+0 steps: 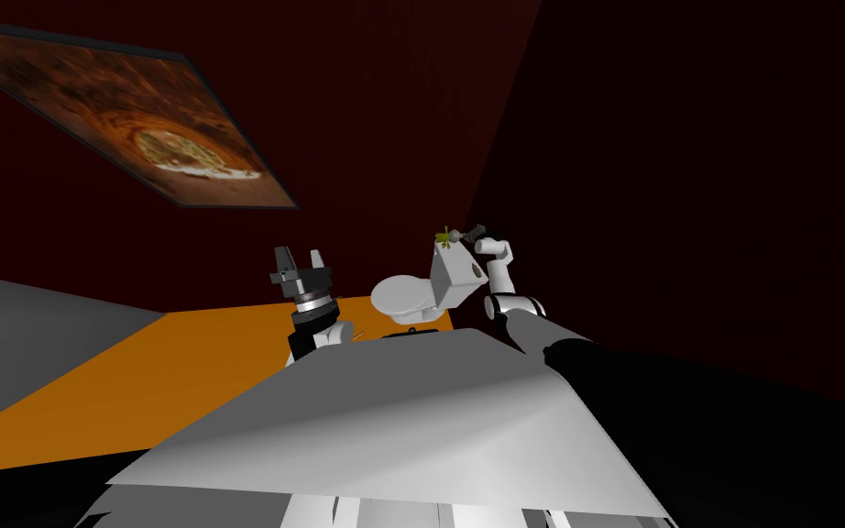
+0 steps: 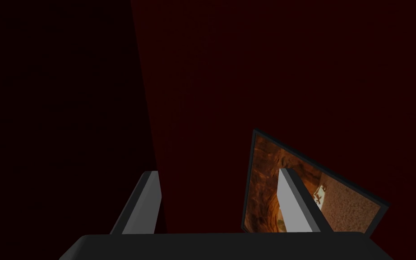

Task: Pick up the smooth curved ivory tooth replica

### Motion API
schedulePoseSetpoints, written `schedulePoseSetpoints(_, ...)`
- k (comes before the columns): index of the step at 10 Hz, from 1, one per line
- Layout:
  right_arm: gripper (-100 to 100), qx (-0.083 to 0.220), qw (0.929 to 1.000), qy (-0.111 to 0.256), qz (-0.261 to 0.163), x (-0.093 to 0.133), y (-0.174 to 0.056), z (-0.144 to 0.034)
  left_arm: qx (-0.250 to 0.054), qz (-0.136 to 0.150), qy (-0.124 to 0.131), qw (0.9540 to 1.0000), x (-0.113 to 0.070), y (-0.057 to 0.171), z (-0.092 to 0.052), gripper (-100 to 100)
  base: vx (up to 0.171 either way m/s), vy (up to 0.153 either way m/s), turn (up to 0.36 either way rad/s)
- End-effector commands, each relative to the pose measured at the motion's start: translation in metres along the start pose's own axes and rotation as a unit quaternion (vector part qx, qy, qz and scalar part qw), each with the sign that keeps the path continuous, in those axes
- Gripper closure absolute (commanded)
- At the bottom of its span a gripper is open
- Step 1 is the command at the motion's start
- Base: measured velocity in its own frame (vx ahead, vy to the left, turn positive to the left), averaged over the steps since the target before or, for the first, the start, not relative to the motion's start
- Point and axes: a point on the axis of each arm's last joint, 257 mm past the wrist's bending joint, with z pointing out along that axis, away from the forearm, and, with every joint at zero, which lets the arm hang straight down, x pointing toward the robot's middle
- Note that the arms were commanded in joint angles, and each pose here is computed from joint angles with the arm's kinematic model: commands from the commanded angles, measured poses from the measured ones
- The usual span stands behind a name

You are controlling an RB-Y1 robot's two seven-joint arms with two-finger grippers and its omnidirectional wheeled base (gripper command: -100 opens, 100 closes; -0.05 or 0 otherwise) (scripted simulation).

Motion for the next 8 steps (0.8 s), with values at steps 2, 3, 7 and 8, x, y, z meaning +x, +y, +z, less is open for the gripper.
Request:
schedulePoseSetpoints(2,-100,0.025,0.9986,-0.036,0.03,-0.012,-0.005,0.009,0.0,0.0,0.0,1.0,0.0,0.0,0.0,0,0.009,0.014,-0.015)
schedulePoseSetpoints(3,-100,0.028,0.9971,-0.045,0.055,-0.009,0.002,0.013,0.0,0.0,0.0,1.0,0.0,0.0,0.0,0,0.007,0.014,-0.027)
schedulePoseSetpoints(7,-100,0.069,0.9887,-0.101,0.087,-0.031,-0.016,0.019,0.0,0.0,0.0,1.0,0.0,0.0,0.0,0,-0.001,0.005,-0.015)
schedulePoseSetpoints(8,-100,0.072,0.9853,-0.108,0.111,-0.023,-0.01,0.021,0.0,0.0,0.0,1.0,0.0,0.0,0.0,0,0.005,-0.003,-0.045)
